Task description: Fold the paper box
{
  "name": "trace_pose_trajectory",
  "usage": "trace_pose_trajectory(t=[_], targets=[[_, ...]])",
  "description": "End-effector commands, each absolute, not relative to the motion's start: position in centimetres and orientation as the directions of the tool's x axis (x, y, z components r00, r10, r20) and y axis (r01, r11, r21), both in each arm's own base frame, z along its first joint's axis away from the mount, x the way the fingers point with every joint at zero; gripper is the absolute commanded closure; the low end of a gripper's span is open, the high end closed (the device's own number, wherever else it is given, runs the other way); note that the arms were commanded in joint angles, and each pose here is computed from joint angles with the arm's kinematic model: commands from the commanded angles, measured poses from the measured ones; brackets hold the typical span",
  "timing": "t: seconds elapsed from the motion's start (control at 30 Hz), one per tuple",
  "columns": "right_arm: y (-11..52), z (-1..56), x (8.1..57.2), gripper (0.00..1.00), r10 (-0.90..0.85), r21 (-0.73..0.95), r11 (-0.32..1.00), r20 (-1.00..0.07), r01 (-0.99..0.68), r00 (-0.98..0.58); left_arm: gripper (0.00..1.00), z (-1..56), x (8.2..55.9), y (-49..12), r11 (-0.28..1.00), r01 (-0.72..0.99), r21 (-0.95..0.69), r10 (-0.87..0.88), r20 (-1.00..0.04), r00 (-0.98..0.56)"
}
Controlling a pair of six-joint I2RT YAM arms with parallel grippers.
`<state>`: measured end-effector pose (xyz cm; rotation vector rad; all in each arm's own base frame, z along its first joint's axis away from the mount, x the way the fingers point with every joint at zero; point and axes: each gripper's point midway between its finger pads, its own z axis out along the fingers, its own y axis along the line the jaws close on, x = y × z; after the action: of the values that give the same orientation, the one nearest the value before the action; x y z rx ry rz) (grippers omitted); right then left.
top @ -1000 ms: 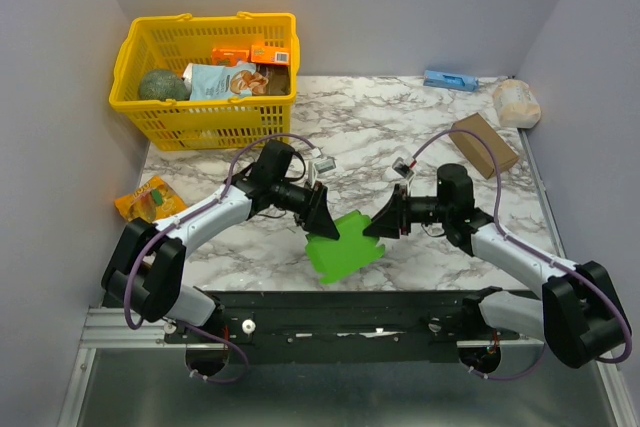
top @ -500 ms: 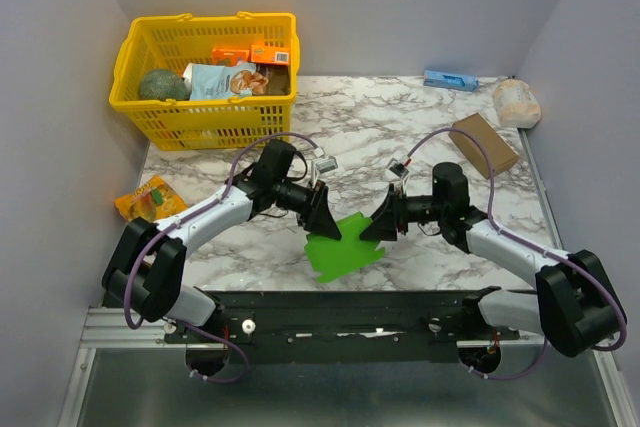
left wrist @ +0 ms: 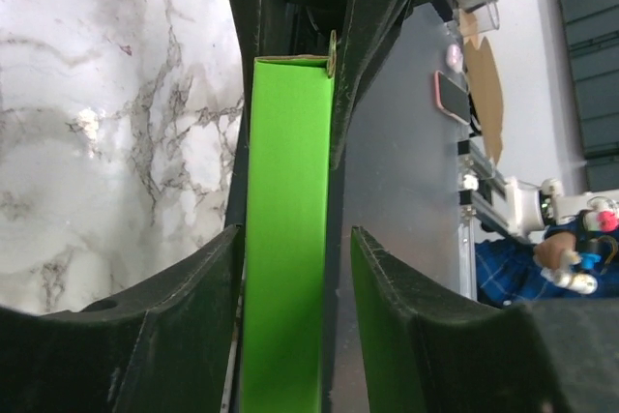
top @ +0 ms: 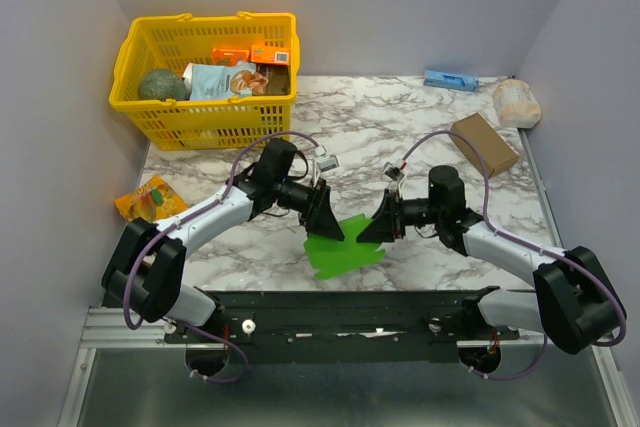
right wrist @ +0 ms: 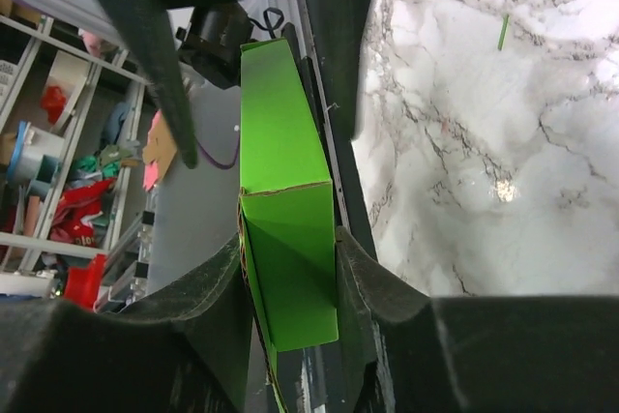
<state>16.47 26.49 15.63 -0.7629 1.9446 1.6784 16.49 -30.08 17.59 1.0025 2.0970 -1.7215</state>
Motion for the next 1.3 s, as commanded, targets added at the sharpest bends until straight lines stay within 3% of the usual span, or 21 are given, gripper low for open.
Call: trace_pose_trajectory(t=[0.0,0.13,0.17,0.3,0.47,0.67,0.77,0.93,1.13,1.27], targets=[[26.3,15.0,15.4,0.74,-0.113,0.764,0.104,-0.627,-0.637,-0.771,0.06,18.3,19.5,-29.9,0.179,0.700,-0.691,0.271,-0.649,-0.710],[25.8,13.0,15.3,0.75,-0.102,0.829,0.199,-0.513,-0.523,-0.852,0.01,19.4,24.6,-27.5,0.425,0.686,-0.591,0.126,-0.711,-0.691],[25.7,12.4,15.5,0.75,-0.089,0.845,0.236,-0.472,-0.479,-0.877,0.01,19.2,27.4,-25.5,0.555,0.630,-0.544,0.054,-0.731,-0.680],[25.0,9.5,16.3,0.69,0.001,0.880,0.364,-0.326,-0.304,-0.945,0.01,19.6,30.4,-20.7,0.786,0.470,-0.401,-0.042,-0.794,-0.607],[25.0,6.7,18.1,0.67,0.085,0.889,0.423,-0.232,-0.176,-0.969,0.01,18.6,28.3,-19.3,0.816,0.407,-0.411,-0.119,-0.808,-0.578],[25.0,4.2,20.8,0.59,0.156,0.856,0.504,-0.221,-0.115,-0.963,0.01,15.1,25.5,-18.6,0.845,0.362,-0.392,-0.097,-0.780,-0.619],[24.5,3.5,21.5,0.41,0.193,0.833,0.546,-0.236,-0.096,-0.952,0.01,14.8,24.8,-18.7,0.838,0.370,-0.401,-0.099,-0.779,-0.620],[23.3,3.2,22.0,0.22,0.240,0.790,0.606,-0.285,-0.086,-0.928,0.01,14.9,24.3,-18.9,0.831,0.384,-0.403,-0.094,-0.782,-0.617],[21.3,4.0,23.3,0.14,0.264,0.698,0.707,-0.404,-0.110,-0.876,0.01,15.6,23.4,-20.2,0.802,0.455,-0.386,-0.054,-0.806,-0.589],[20.3,7.1,24.8,0.12,0.258,0.639,0.742,-0.549,-0.200,-0.795,0.01,16.2,22.2,-21.5,0.781,0.521,-0.344,-0.007,-0.839,-0.544]])
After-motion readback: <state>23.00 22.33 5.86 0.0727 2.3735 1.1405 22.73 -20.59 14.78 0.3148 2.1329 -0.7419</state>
